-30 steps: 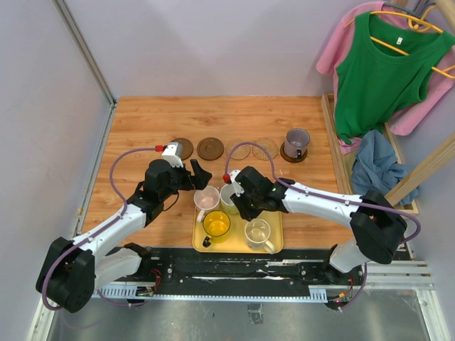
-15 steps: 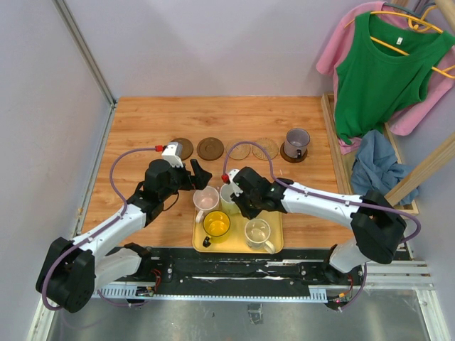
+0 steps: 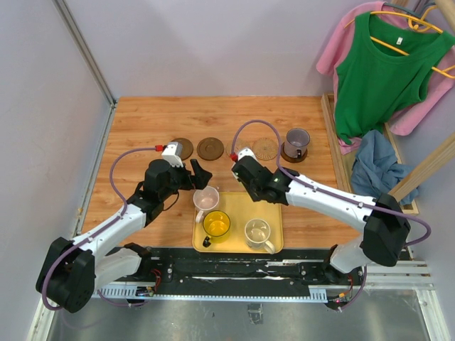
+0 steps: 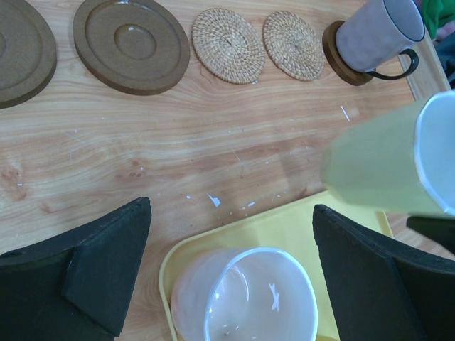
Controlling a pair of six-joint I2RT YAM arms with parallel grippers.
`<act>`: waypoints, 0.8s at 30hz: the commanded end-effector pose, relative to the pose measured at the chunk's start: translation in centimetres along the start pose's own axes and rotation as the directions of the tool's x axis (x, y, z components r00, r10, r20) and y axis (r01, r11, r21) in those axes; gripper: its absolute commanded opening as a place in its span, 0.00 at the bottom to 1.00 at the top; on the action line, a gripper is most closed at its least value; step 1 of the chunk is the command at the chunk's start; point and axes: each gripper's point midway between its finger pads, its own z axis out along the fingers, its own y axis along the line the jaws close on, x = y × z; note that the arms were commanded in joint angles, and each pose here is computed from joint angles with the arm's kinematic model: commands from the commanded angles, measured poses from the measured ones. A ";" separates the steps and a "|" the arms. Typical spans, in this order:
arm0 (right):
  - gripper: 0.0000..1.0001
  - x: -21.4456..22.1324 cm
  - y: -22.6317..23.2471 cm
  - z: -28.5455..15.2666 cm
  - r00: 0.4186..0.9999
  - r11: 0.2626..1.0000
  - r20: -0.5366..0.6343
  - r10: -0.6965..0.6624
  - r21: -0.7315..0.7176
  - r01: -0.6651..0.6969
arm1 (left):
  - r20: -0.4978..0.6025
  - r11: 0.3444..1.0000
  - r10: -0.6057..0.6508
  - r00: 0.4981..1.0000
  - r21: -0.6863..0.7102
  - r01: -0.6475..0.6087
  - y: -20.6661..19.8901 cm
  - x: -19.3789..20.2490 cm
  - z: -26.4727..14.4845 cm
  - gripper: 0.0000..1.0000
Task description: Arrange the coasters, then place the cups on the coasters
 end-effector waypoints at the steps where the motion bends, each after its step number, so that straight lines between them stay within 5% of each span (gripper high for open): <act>1: 0.01 -4.4 -3.6 -1.0 0.977 0.973 0.135 0.164 0.138 -0.182 | 0.044 0.999 0.021 0.999 0.033 -0.022 -1.0 -1.5 0.3 1.00; 24: 0.01 -10.0 -12.6 9.1 0.906 0.888 0.163 0.390 0.195 -0.417 | 0.020 0.997 0.081 0.997 -0.009 -0.081 -0.3 -2.0 1.9 1.00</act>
